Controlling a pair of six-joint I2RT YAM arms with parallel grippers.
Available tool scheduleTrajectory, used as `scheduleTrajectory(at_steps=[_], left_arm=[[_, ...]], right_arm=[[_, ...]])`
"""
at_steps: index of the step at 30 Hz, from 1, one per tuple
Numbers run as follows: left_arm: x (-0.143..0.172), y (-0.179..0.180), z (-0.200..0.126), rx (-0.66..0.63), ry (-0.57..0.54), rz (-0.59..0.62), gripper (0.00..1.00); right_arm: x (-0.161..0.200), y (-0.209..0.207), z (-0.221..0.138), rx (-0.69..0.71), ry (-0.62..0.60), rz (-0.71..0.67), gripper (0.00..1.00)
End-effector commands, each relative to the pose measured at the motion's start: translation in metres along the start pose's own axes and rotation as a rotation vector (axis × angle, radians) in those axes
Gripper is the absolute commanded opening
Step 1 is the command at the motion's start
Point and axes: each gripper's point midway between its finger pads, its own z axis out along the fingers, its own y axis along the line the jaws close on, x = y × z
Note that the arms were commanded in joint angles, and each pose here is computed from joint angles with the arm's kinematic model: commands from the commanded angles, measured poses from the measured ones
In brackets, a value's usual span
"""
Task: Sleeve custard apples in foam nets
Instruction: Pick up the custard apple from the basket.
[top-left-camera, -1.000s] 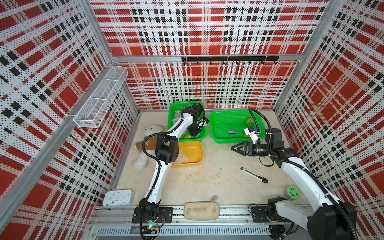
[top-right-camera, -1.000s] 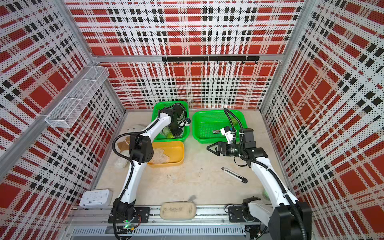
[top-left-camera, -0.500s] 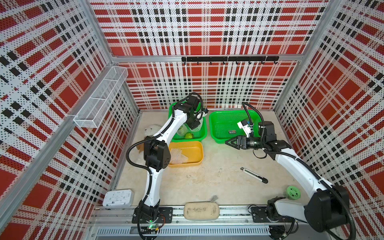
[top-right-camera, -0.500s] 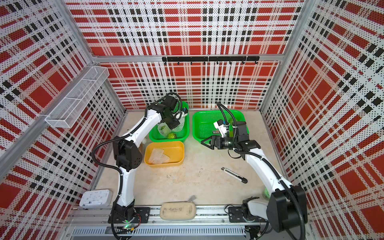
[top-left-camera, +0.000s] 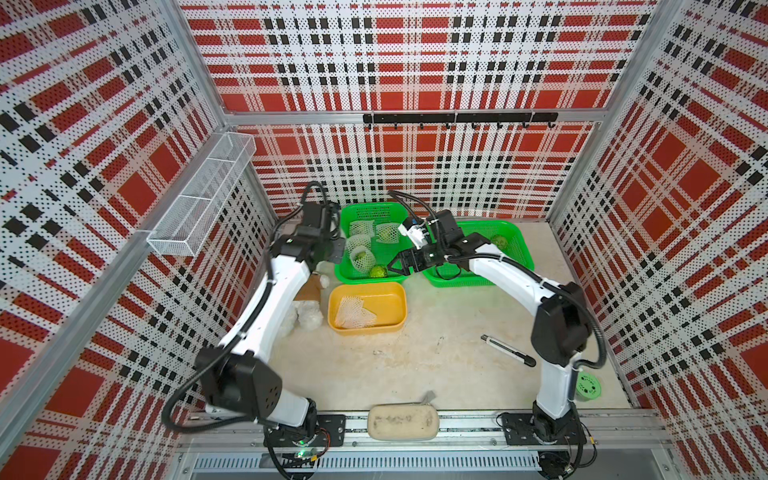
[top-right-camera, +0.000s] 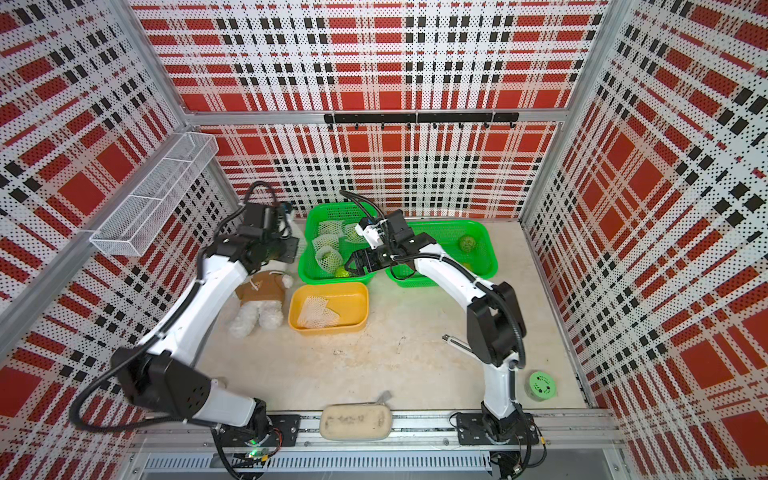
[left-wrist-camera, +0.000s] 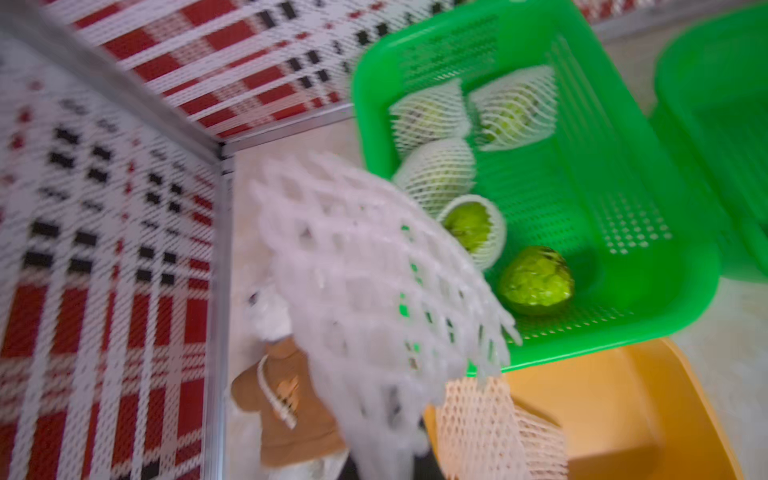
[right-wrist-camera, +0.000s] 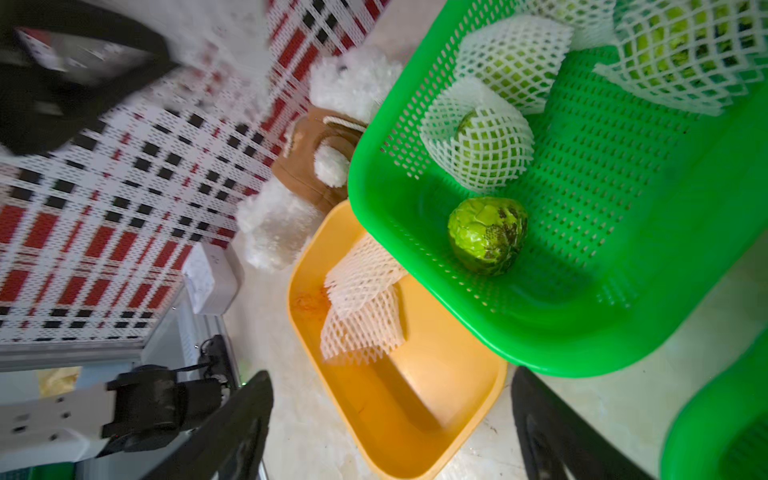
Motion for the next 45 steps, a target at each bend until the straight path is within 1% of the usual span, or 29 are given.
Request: scheduleTrajectory(at_steps=[1, 6, 8, 13, 18, 25, 30, 33, 39, 42, 45], left_arm=[[-0.007, 0.012, -0.029, 0.025, -0.103, -0.129, 0.00], [0.011, 0.007, -0.051, 0.071, -0.127, -0.111, 0.00], [0.015, 0.001, -0.055, 0.107, -0.141, -0.104, 0.00], [0.027, -0.007, -0.062, 0.149, -0.145, -0.096, 0.00], [0.035, -0.015, -0.066, 0.188, -0.158, -0.089, 0.00], [0.033, -0.028, -0.073, 0.232, -0.194, -0.067, 0.00], [0.034, -0.032, -0.072, 0.250, -0.197, -0.063, 0.00], [0.033, -0.034, -0.074, 0.257, -0.206, -0.060, 0.00], [0.032, -0.039, -0.075, 0.276, -0.212, -0.057, 0.00], [0.031, -0.041, -0.076, 0.282, -0.216, -0.057, 0.00], [0.030, -0.042, -0.076, 0.292, -0.220, -0.061, 0.00]], right_arm=[[0.004, -0.021, 0.024, 0.140, 0.074, -0.023, 0.87], [-0.006, -0.028, 0.061, 0.177, 0.079, -0.008, 0.87], [-0.009, -0.033, 0.074, 0.188, 0.077, 0.004, 0.87], [-0.011, -0.044, 0.097, 0.207, 0.085, 0.019, 0.88], [-0.008, -0.056, 0.116, 0.221, 0.105, 0.030, 0.89], [-0.001, -0.067, 0.139, 0.216, 0.111, 0.044, 0.90], [0.003, -0.068, 0.147, 0.193, 0.118, 0.048, 0.91], [0.006, -0.071, 0.152, 0.197, 0.125, 0.055, 0.90], [0.016, -0.071, 0.164, 0.165, 0.148, 0.080, 0.84], [0.018, -0.070, 0.162, 0.167, 0.159, 0.082, 0.74], [0.010, -0.065, 0.152, 0.169, 0.147, 0.072, 0.62]])
